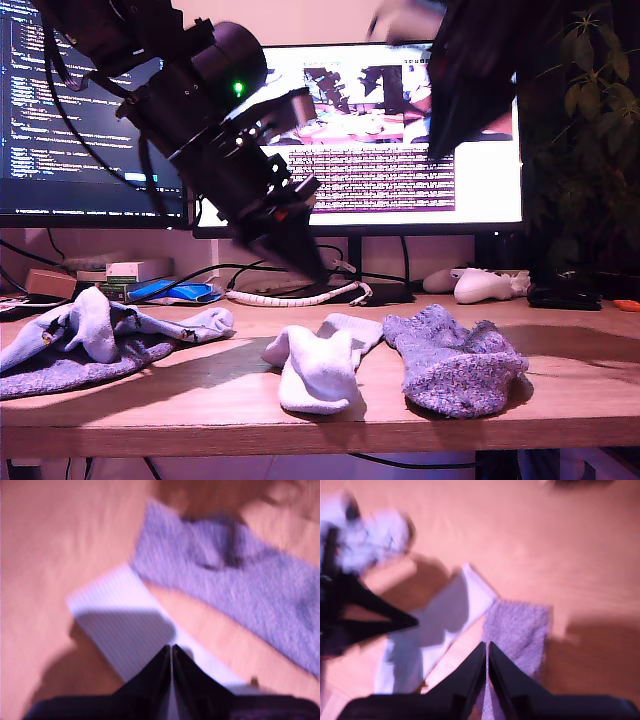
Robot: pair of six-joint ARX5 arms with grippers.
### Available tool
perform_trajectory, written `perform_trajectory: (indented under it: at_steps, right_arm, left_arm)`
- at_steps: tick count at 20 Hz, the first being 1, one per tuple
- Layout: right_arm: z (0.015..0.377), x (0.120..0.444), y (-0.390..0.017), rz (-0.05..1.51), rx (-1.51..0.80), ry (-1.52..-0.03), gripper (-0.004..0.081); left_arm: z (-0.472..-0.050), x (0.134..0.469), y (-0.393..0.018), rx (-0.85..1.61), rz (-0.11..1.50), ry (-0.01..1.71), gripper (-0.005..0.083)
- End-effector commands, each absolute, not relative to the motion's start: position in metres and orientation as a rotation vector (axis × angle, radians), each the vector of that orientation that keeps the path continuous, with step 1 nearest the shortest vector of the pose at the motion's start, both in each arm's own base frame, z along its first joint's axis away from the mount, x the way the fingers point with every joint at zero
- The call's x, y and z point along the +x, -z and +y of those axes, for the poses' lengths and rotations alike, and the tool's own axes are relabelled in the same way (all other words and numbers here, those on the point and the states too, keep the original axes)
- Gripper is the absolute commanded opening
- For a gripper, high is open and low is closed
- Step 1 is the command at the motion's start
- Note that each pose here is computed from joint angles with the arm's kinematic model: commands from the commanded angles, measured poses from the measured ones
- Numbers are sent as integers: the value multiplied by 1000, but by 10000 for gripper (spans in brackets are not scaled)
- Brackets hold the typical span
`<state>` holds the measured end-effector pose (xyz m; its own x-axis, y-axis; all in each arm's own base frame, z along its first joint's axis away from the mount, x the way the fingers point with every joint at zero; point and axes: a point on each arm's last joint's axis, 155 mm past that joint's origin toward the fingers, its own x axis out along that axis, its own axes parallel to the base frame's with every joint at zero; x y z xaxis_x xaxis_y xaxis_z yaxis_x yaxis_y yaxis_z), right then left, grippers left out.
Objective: Pair up the socks based on colour and pattern, by placing them on top of one another
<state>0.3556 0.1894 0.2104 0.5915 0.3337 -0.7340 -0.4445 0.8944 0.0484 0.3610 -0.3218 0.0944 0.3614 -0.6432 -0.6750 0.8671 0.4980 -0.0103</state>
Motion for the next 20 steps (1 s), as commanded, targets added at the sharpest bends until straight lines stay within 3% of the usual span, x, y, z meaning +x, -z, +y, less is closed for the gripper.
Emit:
perform_trajectory:
  at_steps: [1,6,10,15,20]
  right_arm:
    - [186,336,-211,795,-151,-441,-11]
    - [182,292,-233,656,-130,-461,-11]
    - [178,270,-221,579,-110,-498,-11]
    - [169,256,-185,607,-119,-498,-11]
    - [173,261,-192,568,-103,-509,-11]
  left_arm:
    - [-323,365,-86,375,673,1018,-20]
    - [-333,371,-66,379,649,1059,-20]
    - [-335,371,-48,376,678,1069,-20]
    - [-337,369,-42,369,685,1085,-20]
    - [-330,369,-19,378,743,1064,-20]
